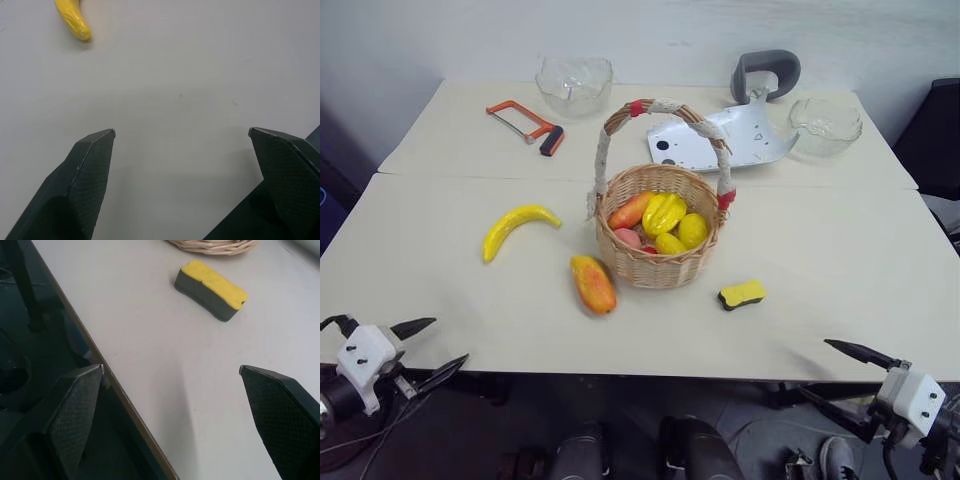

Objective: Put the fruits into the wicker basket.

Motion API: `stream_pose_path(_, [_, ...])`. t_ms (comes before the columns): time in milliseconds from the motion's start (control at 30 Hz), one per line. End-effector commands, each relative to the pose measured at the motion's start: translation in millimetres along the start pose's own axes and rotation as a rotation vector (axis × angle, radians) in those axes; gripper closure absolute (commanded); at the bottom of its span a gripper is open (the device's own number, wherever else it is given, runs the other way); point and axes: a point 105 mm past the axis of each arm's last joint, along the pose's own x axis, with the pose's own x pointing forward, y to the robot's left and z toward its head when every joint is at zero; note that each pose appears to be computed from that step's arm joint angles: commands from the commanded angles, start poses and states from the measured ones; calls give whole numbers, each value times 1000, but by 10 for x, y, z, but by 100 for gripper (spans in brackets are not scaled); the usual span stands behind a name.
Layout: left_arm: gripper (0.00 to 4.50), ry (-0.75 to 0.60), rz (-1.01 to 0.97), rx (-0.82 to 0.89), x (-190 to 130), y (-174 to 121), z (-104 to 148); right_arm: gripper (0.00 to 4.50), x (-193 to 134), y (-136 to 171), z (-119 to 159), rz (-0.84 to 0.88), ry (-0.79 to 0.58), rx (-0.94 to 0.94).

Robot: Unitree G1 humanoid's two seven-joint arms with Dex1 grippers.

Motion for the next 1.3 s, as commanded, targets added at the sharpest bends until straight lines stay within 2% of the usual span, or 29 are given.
stream_pose_path(33, [0, -2, -42, 0, -12, -34, 68, 3, -20, -22, 11, -11, -8, -20])
stream_pose_path(133, [0, -54, -97, -73, 11, -91, 174, 3, -28, -66, -2, -25, -9, -16])
stream_pose_path(233, [0, -118, -223, -160, 83, -191, 402, 3, 39, -236, 138, -47, -56, -12])
stream_pose_path(367, [0, -188, -370, -107, 317, -377, 776, 3, 357, -138, 432, 210, -83, 29])
stream_pose_path(533, [0, -256, -564, -52, 532, -715, 1051, 3, 889, -300, 497, 332, 8, -44])
stream_pose_path(633, [0, -266, -631, -19, 646, -873, 1113, 3, 1236, -472, 532, 295, -1, -107])
stream_pose_path(733, [0, -276, -660, 1, 693, -961, 1138, 3, 1443, -525, 513, 333, 21, -166])
stream_pose_path(867, [0, -283, -666, 5, 689, -1029, 1144, 3, 1549, -616, 389, 382, 107, -182])
stream_pose_path(967, [0, -285, -664, 7, 682, -1051, 1146, 3, 1480, -594, 222, 471, 217, -103])
stream_pose_path(1100, [0, -288, -669, -15, 661, -1052, 1172, 90, 1328, -547, 140, 550, 284, -31])
stream_pose_path(1200, [0, -291, -676, -15, 651, -1022, 1193, 196, 1204, -472, 137, 607, 281, 6])
stream_pose_path(1300, [0, -301, -683, -6, 668, -998, 1213, 300, 1115, -477, 196, 565, 225, 45])
